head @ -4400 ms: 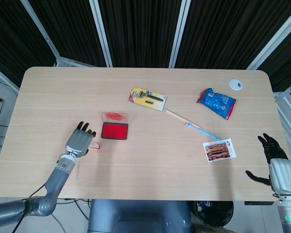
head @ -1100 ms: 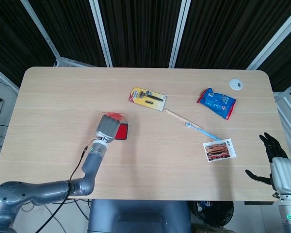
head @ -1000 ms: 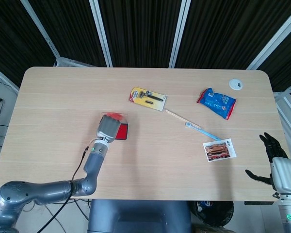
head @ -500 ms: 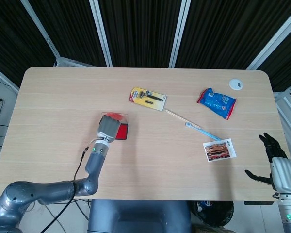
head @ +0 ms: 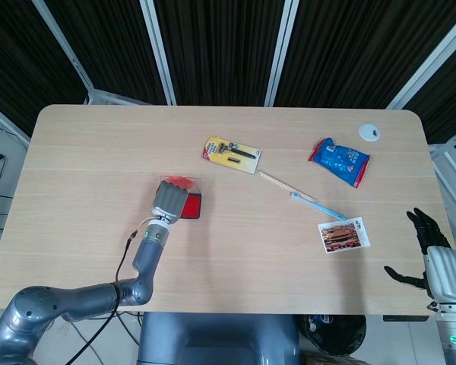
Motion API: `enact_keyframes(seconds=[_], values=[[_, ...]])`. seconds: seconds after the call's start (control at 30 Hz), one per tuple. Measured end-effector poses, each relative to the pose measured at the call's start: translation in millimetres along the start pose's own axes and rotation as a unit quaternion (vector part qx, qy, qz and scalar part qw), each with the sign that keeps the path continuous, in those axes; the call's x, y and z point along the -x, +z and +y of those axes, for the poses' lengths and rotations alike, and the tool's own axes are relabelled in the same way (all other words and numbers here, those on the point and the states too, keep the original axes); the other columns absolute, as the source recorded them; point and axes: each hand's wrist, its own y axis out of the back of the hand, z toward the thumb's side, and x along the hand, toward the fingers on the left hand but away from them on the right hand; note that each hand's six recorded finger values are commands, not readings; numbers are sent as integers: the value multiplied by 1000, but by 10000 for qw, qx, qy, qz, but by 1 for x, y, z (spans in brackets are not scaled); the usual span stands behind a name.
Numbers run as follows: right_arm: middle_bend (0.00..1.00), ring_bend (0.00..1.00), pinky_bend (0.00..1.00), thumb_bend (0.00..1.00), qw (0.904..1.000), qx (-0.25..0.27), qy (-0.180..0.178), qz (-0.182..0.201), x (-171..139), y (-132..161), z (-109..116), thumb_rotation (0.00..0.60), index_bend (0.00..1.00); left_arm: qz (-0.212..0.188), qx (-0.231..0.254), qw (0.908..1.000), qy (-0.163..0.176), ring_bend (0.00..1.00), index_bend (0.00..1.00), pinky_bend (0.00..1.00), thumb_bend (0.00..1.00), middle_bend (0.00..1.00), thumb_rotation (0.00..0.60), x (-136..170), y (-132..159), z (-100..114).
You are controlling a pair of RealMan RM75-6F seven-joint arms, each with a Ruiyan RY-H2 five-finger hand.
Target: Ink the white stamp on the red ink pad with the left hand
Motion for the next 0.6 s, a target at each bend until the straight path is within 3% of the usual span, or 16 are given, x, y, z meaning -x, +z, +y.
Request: enact_keyframes(seconds=[0.6], values=[[0, 0, 186, 102, 10000, 19, -33, -7, 0, 0, 1, 600, 0, 13, 76, 10000, -61, 480, 710, 518, 544, 723, 600, -1, -1, -9]])
